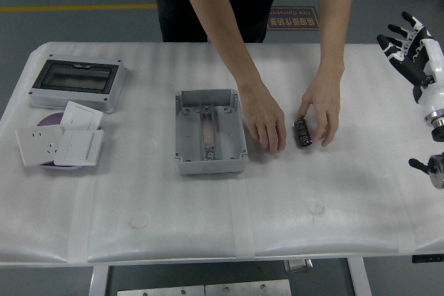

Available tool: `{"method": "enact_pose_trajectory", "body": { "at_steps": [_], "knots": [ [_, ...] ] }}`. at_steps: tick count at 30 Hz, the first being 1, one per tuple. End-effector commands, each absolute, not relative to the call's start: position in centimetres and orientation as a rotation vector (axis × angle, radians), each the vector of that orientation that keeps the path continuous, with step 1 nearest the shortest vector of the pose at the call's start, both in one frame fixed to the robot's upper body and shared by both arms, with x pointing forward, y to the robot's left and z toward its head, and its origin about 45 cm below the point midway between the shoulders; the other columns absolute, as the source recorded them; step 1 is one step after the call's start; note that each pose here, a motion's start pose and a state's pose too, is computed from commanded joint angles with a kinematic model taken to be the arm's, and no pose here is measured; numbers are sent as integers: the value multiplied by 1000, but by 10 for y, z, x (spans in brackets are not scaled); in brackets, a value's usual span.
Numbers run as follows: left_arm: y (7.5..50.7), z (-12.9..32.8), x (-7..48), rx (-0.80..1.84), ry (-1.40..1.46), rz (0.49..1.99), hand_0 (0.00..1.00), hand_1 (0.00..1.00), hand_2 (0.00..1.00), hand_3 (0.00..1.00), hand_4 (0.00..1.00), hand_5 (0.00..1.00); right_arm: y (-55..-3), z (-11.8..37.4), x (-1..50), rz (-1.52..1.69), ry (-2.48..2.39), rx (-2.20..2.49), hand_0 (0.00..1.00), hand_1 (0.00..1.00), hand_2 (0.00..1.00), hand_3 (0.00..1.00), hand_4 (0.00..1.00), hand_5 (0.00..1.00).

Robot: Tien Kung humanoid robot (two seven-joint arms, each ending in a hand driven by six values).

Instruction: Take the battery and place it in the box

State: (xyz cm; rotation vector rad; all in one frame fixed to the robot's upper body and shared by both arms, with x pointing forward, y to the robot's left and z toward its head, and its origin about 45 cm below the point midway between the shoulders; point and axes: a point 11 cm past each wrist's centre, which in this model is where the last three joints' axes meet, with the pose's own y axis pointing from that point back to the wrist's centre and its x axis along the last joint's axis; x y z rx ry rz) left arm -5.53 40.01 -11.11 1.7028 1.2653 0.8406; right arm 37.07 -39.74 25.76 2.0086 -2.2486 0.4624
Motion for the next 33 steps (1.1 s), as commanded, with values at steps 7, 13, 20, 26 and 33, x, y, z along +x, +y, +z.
{"method": "enact_pose_trajectory", "body": {
  "at_steps": [7,13,20,26,33],
  "knots": [
    [400,-111,-54,1700,1259,839,706,680,513,565,612,214,-405,259,369,474,-2255,1981,764,747,831,929,869,487],
    [399,-112,-54,1699,1257,837,705,679,512,564,612,213,-408,264,368,524,-2206,1957,764,746,831,929,868,492],
    [399,-112,-53,1700,1255,838,705,679,513,565,614,211,-404,272,371,649,-2065,1917,764,746,831,928,868,491],
    [402,-111,-52,1704,1252,841,705,678,513,565,614,210,-390,273,376,785,-1795,1866,762,745,832,927,868,489],
    [400,-111,-54,1700,1260,842,705,679,513,564,616,209,-393,271,377,827,-1713,1832,761,744,833,928,867,484]
  ]
}}
